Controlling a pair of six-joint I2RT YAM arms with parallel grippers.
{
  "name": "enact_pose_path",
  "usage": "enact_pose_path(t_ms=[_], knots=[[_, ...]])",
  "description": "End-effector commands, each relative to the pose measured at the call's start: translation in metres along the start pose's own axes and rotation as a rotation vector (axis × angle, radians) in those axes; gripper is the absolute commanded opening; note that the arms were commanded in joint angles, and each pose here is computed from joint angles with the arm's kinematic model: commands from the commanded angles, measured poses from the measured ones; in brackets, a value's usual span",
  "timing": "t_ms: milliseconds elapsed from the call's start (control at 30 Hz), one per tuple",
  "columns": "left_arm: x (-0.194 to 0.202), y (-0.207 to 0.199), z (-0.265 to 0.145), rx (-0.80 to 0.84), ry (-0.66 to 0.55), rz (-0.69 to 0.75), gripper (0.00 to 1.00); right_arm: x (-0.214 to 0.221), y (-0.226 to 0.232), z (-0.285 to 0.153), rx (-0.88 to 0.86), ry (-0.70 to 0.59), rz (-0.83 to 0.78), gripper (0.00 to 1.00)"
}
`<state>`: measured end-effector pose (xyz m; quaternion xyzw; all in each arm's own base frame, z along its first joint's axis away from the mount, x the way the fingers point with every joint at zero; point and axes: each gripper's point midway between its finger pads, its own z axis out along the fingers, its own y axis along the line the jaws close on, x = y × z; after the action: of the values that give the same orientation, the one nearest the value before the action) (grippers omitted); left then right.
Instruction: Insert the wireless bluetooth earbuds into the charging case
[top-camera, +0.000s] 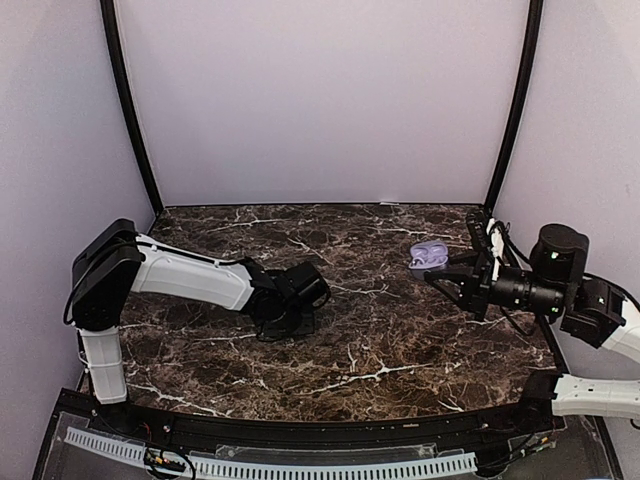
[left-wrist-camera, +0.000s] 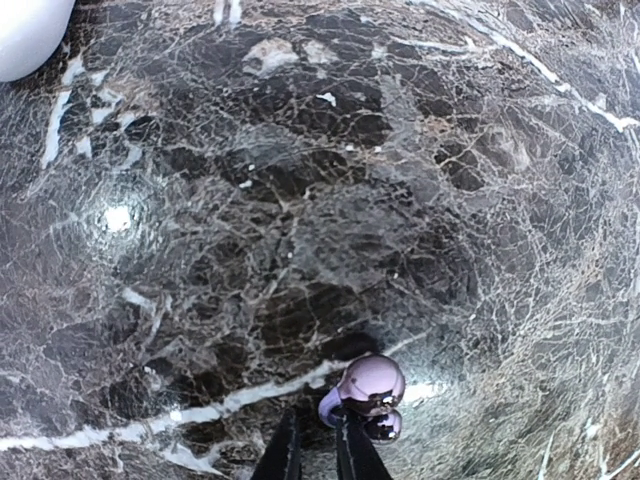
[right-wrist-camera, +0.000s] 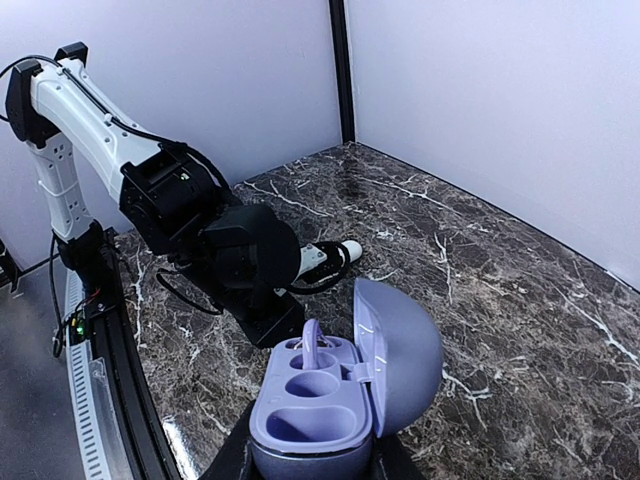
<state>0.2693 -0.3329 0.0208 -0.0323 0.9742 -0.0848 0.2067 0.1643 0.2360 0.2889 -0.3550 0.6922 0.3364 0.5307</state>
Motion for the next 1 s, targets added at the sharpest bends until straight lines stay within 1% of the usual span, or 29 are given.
enact_pose_path(t_ms=[0, 200, 400, 533, 633, 833, 967], knots=[[0.022, 0.042, 0.015, -0.212, 0.059, 0.14, 0.12, -0.016, -0.002, -0.006, 0.014, -0.056, -0.021, 0.0], [0.005, 0.029, 0.013, -0.186, 0.009, 0.199, 0.12, -0.016, -0.001, -0.006, 0.012, -0.056, -0.023, 0.0], [-0.01, 0.024, 0.01, -0.135, -0.01, 0.156, 0.12, -0.016, -0.001, -0.006, 0.01, -0.057, -0.024, 0.0], [-0.015, 0.02, 0.008, -0.059, 0.001, 0.096, 0.12, -0.016, -0.001, -0.006, 0.008, -0.055, -0.025, 0.0], [-0.016, 0.016, 0.009, -0.038, 0.01, 0.067, 0.12, -0.017, 0.0, -0.005, 0.005, -0.056, -0.027, 0.0], [-0.006, 0.022, 0.019, -0.08, 0.058, 0.043, 0.17, -0.019, 0.0, -0.007, 0.007, -0.062, -0.028, 0.0], [0.002, 0.027, 0.03, -0.113, 0.094, 0.077, 0.17, -0.019, 0.0, -0.008, 0.006, -0.062, -0.031, 0.0]])
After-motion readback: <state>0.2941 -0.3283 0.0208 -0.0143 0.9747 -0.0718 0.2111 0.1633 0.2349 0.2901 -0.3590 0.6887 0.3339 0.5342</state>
